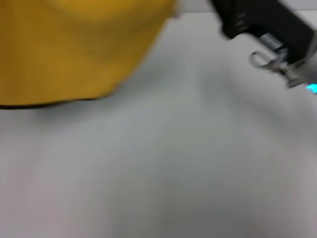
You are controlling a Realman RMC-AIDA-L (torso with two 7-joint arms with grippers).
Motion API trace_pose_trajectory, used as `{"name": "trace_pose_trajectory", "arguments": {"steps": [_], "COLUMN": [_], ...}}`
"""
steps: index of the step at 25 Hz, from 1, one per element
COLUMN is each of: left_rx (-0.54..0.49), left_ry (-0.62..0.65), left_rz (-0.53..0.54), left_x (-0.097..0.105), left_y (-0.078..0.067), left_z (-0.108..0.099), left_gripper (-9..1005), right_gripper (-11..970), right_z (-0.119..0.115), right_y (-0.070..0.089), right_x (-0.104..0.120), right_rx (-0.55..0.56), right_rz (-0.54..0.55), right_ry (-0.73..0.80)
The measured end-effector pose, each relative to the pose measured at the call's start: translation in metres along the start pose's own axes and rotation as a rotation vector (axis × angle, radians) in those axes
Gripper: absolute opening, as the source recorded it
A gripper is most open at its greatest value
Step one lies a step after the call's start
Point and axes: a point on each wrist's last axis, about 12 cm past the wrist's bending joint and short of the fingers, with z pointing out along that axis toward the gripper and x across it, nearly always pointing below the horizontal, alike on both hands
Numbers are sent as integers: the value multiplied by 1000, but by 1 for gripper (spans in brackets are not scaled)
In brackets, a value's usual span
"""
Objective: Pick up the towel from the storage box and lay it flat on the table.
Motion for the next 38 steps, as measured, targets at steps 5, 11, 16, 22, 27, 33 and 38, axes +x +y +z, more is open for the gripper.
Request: {"name": "trace_pose_trajectory", "arguments": {"steps": [5,11,16,22,27,33,38], "left_rx": [-22,-10,-77,-90,-28,16,52], "left_ry": [86,81,54,53,55,69,74], "left_rz": [-56,-130,-123,-121,-227,-287,-361], "left_x": [15,30,34,37,51,53,54], "left_y": [3,10,22,26,6,-27,-42], "left_z": [1,10,16,19,-3,-44,-57], "left_gripper": [14,14,14,14,14,14,15], "right_gripper": [1,2,2,1,1,1,2], "right_z": [1,1,1,-2,-42,-54,-67], "right_y": [-23,-16,-27,-38,-2,41,40], "right_x": [-34,-38,-43,-51,-52,-93,-98], "right_rx": [-92,-186,-126,-102,-159,-268,-209], "right_rz": [-16,16,-79,-97,21,37,132], "right_ry": [22,132,163,171,209,157,215]}}
